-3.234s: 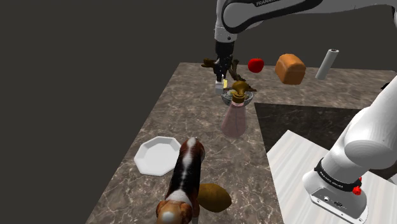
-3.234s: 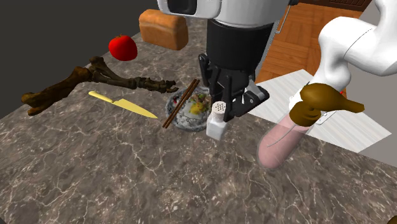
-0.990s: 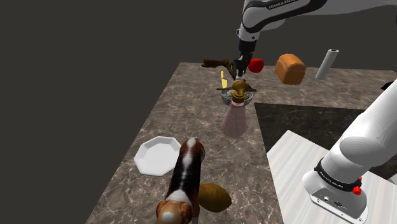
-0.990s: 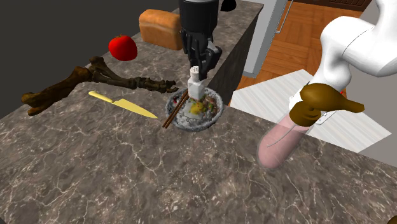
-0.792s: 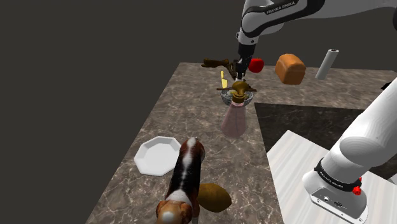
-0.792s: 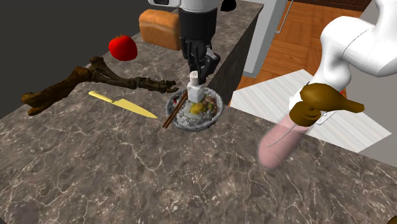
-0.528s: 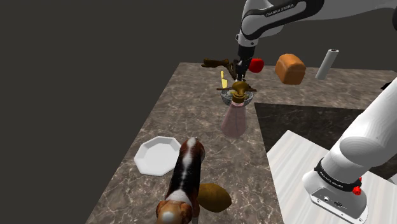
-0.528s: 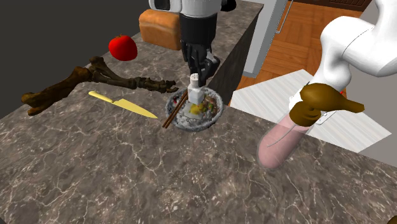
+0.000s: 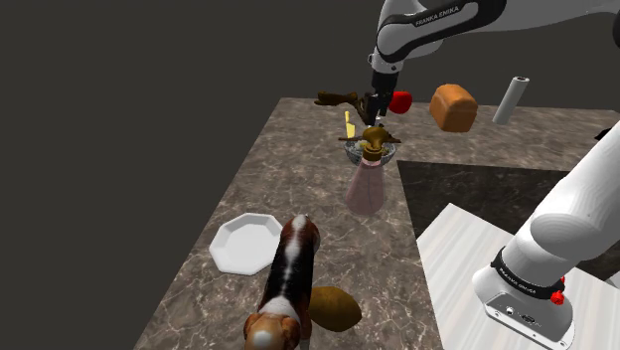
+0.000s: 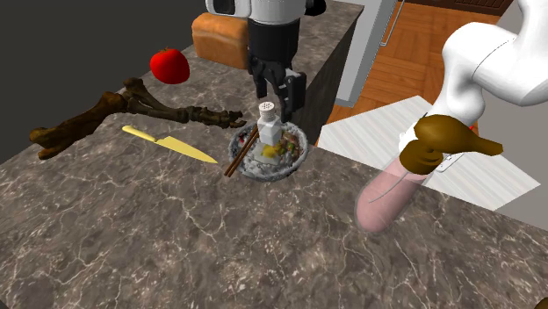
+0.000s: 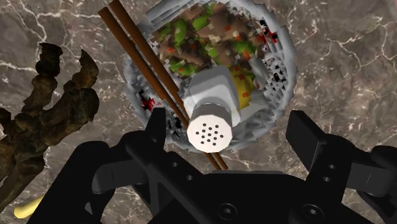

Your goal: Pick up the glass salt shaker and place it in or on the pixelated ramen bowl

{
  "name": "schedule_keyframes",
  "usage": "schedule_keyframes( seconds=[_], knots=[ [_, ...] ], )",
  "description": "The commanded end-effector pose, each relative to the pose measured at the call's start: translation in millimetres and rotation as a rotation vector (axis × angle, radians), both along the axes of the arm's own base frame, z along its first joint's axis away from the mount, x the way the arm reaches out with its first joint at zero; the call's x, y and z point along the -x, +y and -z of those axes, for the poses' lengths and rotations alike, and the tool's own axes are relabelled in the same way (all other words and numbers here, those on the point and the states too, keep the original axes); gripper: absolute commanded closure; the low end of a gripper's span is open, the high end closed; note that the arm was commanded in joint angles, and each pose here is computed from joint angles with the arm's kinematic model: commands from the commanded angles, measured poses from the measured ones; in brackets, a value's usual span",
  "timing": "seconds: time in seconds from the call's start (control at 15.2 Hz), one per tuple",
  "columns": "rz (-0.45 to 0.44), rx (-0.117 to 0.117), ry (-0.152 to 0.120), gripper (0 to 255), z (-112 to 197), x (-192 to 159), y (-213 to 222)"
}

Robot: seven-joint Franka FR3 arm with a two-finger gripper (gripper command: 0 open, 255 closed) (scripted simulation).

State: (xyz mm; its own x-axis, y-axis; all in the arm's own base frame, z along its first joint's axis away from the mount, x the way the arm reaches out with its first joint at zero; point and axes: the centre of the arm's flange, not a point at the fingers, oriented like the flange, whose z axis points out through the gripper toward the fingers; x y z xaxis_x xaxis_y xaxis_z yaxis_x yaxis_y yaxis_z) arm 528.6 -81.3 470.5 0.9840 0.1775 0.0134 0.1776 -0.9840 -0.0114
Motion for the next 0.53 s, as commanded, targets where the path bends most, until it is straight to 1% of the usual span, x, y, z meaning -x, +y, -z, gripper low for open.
schedule_keyframes(
  seconds=[0.0, 0.07, 0.33, 0.46],
  knots=[
    [0.0, 0.0, 0.0, 0, 0, 0, 0],
    [0.0, 0.0, 0.0, 0, 0, 0, 0],
    [0.0, 0.0, 0.0, 0, -50, 1, -1],
    [0.0, 0.0, 0.0, 0, -50, 1, -1]
  ],
)
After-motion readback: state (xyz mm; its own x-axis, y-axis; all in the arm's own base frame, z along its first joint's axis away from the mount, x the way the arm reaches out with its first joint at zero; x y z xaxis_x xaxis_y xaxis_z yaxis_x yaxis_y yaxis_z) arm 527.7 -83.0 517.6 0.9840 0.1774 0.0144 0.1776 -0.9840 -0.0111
